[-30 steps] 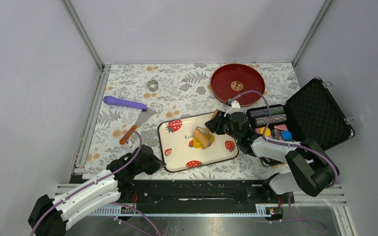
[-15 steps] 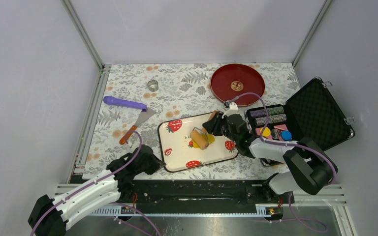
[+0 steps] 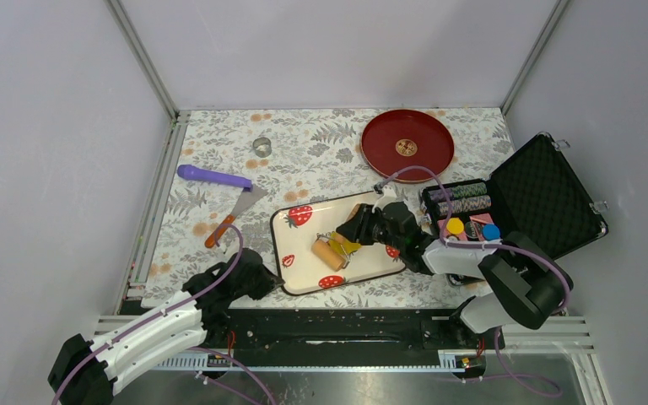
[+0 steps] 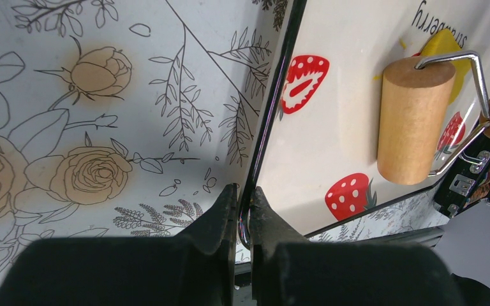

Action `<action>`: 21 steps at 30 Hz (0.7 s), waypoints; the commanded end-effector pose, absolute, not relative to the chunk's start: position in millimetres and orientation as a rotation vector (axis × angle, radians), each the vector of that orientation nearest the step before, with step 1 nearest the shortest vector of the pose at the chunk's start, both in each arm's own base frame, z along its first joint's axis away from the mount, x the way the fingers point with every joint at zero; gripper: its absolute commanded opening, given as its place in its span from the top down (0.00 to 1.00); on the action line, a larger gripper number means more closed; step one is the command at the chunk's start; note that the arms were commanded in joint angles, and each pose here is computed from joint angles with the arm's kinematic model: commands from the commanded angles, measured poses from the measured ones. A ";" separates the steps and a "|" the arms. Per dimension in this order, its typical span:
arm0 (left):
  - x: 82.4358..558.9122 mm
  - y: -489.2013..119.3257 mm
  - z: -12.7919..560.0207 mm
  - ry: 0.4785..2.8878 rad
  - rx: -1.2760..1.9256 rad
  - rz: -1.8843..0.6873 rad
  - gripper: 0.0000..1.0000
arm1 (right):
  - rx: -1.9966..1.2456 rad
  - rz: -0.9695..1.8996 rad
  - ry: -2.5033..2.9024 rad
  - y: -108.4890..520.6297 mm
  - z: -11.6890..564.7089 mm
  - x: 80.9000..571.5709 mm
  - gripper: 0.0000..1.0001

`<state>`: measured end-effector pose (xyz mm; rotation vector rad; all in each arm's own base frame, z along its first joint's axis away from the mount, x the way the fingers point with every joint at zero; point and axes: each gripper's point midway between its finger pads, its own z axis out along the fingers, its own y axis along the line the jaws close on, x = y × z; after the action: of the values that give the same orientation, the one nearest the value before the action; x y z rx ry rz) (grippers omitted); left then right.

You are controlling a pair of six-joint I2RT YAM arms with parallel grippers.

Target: Roll out the dumpling wrappers from the dough

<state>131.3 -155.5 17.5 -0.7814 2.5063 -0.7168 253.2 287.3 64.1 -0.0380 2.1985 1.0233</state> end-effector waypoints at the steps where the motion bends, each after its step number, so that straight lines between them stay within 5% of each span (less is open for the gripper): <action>1: 122.1 -134.4 -4.3 2.542 -0.834 -0.577 1.00 | -0.212 0.574 2.681 204.5 -48.1 174.2 1.00; 13: 122.0 -134.2 -4.7 2.544 -0.831 -0.574 1.00 | -0.347 0.757 2.317 244.6 116.0 222.1 1.00; 21: 122.2 -134.3 -4.4 2.544 -0.831 -0.575 1.00 | -0.157 0.894 2.181 219.7 196.6 249.5 1.00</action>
<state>131.4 -155.6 17.6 -0.7809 2.5061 -0.7171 235.1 237.3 155.0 -0.2384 2.2514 0.8434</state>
